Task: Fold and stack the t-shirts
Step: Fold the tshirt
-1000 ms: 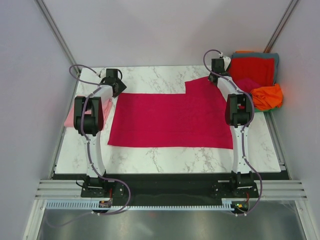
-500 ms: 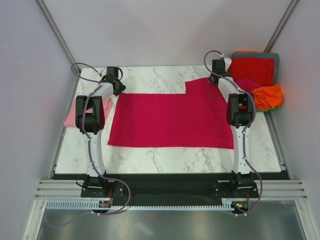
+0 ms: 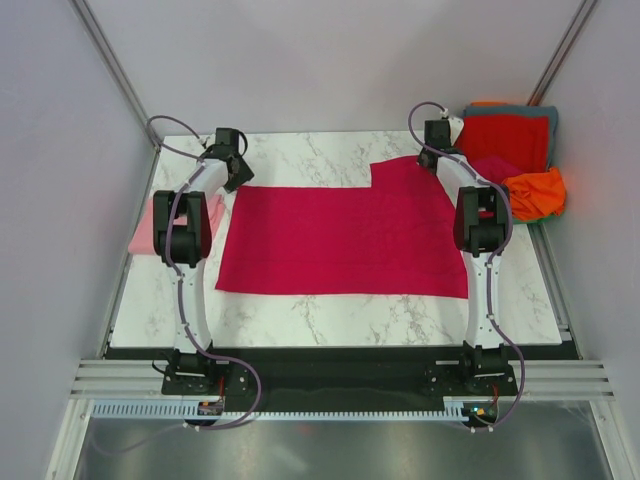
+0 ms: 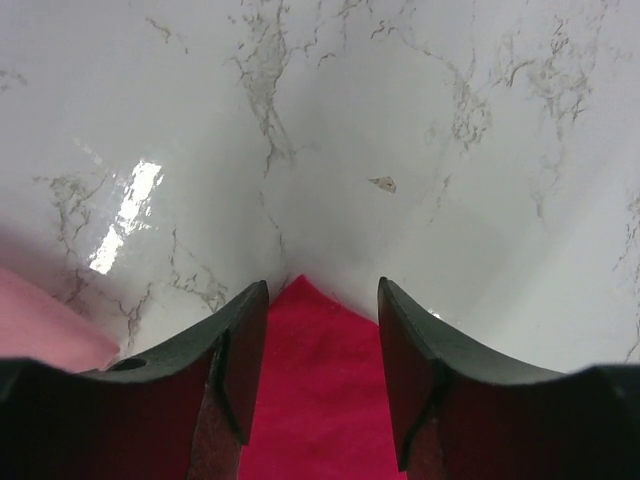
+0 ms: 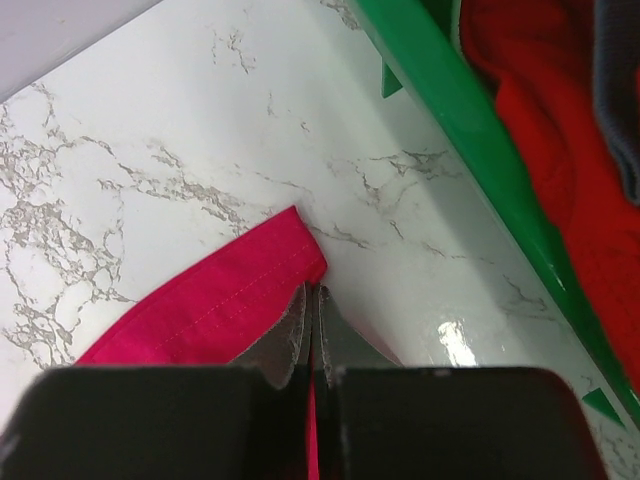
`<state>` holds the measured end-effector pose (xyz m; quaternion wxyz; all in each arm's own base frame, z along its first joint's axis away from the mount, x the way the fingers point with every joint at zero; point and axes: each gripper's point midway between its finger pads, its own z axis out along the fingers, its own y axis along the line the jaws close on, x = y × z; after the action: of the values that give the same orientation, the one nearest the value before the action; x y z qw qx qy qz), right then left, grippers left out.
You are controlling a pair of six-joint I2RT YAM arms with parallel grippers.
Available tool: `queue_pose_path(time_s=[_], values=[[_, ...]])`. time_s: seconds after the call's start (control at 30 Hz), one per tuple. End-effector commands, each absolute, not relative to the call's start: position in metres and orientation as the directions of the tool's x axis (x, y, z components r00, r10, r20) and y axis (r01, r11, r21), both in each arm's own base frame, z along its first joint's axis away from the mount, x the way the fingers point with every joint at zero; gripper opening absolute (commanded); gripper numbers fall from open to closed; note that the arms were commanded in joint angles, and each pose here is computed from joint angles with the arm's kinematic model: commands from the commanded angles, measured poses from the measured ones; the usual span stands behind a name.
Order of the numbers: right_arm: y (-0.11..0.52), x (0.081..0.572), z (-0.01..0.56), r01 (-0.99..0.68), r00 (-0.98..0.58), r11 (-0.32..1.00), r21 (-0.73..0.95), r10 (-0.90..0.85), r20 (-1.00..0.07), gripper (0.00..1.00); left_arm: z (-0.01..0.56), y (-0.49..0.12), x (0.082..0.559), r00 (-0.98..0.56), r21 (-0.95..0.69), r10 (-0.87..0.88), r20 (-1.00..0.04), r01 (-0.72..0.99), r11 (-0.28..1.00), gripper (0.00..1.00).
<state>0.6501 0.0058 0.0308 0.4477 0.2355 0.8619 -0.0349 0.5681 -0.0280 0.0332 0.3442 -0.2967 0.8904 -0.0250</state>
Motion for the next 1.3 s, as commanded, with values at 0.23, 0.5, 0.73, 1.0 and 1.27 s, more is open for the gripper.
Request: queue_pose_path(time_s=[0.23,0.5,0.73,1.0,1.27], values=[[0.012,0.649,0.065,0.42,-0.447,0.885,0.201,0.395,-0.803,0.0,0.024,-0.034,0.567,-0.723,-0.137,-0.438,-0.534,-0.437,0.889,0.4],[0.014,0.649,0.067,0.415,-0.446,0.885,0.211,0.4,-0.801,0.0,0.032,-0.025,0.561,-0.712,-0.096,-0.431,-0.555,-0.46,0.883,0.53],[0.013,0.648,0.067,0.416,-0.447,0.885,0.208,0.399,-0.801,0.0,0.039,-0.024,0.556,-0.718,-0.062,-0.403,-0.568,-0.45,0.891,0.45],[0.015,0.647,0.067,0.416,-0.449,0.885,0.21,0.401,-0.798,0.0,0.038,-0.027,0.55,-0.732,-0.05,-0.388,-0.56,-0.438,0.898,0.19],[0.017,0.65,0.089,0.391,-0.432,0.892,0.226,0.395,-0.811,0.0,0.063,-0.024,0.561,-0.682,-0.063,-0.387,-0.62,-0.449,0.891,0.02]])
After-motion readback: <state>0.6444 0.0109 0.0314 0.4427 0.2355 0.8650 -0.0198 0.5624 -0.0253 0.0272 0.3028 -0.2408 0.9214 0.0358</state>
